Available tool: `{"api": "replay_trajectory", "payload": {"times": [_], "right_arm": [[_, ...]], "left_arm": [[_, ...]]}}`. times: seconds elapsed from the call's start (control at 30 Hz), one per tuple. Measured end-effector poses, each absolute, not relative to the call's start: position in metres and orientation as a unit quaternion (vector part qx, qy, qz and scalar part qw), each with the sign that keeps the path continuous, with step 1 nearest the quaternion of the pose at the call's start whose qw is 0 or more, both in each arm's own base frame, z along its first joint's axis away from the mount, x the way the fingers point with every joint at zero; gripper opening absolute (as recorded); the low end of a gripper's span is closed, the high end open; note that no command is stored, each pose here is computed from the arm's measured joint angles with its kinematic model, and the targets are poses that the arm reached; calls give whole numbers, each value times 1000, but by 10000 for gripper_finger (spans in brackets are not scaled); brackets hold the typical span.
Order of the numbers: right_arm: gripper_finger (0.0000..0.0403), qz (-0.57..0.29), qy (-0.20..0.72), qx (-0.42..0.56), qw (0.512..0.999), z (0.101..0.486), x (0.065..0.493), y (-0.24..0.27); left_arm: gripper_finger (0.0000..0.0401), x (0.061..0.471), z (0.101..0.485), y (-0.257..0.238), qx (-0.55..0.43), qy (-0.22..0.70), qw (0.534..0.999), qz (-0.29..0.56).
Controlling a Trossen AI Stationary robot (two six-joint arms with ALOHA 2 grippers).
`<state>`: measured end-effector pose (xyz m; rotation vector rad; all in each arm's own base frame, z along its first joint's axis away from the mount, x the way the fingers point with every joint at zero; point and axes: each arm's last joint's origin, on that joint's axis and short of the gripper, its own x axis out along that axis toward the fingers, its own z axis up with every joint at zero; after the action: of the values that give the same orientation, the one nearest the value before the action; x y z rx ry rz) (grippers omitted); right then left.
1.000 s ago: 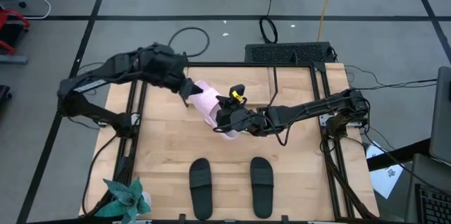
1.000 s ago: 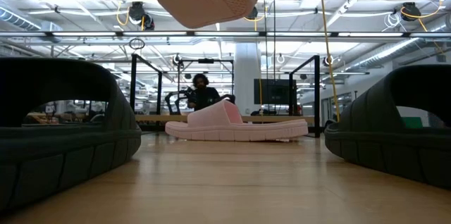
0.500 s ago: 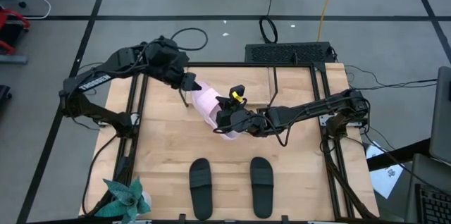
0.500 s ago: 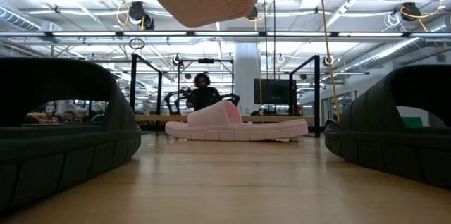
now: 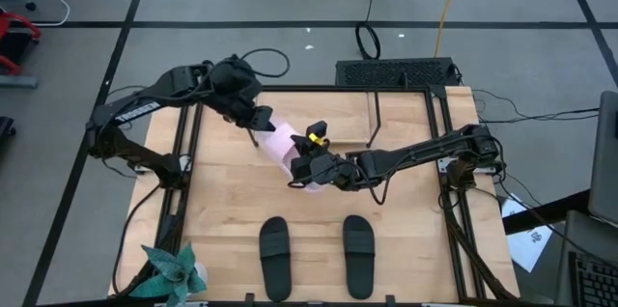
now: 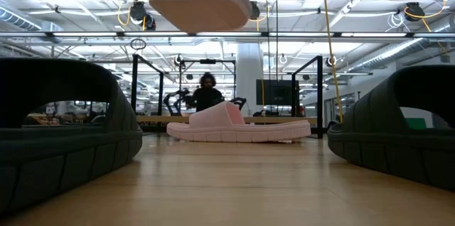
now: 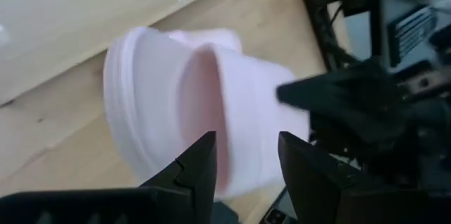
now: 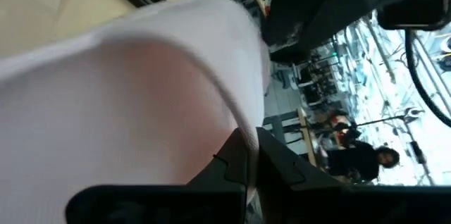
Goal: Pick and place slides into the shelf
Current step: Put the bottom pink slide on the shelf
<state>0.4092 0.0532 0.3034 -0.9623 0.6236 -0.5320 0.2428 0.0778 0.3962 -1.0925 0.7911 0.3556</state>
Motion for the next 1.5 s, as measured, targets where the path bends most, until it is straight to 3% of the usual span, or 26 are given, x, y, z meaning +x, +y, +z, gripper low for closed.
{"api": "replay_trajectory", "payload": {"times": [1.1, 1.5], "right_arm": [[0, -262, 285, -448, 806, 306, 410, 51], [0, -259, 287, -451, 805, 306, 410, 51]], "left_arm": [[147, 236, 393, 85, -529, 379, 742, 161], [147, 260, 374, 93, -534, 415, 725, 126]]}}
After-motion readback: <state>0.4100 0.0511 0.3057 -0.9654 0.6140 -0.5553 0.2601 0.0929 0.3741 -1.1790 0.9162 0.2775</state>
